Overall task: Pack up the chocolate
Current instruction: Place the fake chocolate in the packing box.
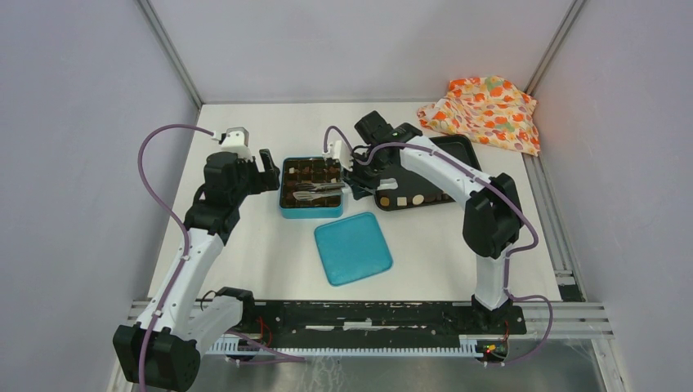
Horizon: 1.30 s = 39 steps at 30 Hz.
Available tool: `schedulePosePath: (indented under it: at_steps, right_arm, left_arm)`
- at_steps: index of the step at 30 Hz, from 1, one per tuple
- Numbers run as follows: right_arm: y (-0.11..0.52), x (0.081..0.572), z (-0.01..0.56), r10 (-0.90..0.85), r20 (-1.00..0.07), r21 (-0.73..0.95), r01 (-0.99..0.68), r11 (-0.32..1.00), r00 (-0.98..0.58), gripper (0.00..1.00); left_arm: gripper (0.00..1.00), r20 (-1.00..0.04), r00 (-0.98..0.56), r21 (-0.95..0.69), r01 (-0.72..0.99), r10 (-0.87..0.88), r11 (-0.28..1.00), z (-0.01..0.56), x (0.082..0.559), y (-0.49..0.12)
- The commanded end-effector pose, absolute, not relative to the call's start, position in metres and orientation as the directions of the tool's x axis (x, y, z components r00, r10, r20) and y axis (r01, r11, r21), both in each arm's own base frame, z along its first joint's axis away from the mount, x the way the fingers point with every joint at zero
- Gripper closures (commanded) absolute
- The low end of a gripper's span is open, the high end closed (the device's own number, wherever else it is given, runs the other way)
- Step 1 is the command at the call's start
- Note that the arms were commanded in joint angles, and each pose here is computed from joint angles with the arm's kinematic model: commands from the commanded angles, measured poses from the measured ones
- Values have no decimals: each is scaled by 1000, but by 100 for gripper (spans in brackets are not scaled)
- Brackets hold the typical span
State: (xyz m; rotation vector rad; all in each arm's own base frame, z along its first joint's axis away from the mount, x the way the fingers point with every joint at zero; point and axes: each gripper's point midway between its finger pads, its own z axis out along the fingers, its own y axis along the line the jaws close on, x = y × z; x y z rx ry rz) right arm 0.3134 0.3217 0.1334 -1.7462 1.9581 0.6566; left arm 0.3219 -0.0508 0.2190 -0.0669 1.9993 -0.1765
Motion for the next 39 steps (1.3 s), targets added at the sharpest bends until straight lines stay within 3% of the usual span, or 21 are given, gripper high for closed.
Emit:
schedulePosePath:
  at_steps: [1,13,28,39]
  right_arm:
    - [333,320,145,-768,-634,36,-995,92,-94,69]
    - [330,319,146,-774,-627,28,-995,94,-91,59]
    - [325,312,164,-756,-651,10,-996,83,-69,58]
    - [256,307,188,-689,-716,-10,-985,174,-114,58]
  left_arm:
    - [8,-919,-387,-114,64,-81,991,228,324,-51]
    - [8,-918,-387,-114,66,-80,991,228,324,-51]
    - [8,-919,-386,-113,62,-81,992,229,324,-51]
    - [8,-920,-382,-117,66,-83,991,230,324,-51]
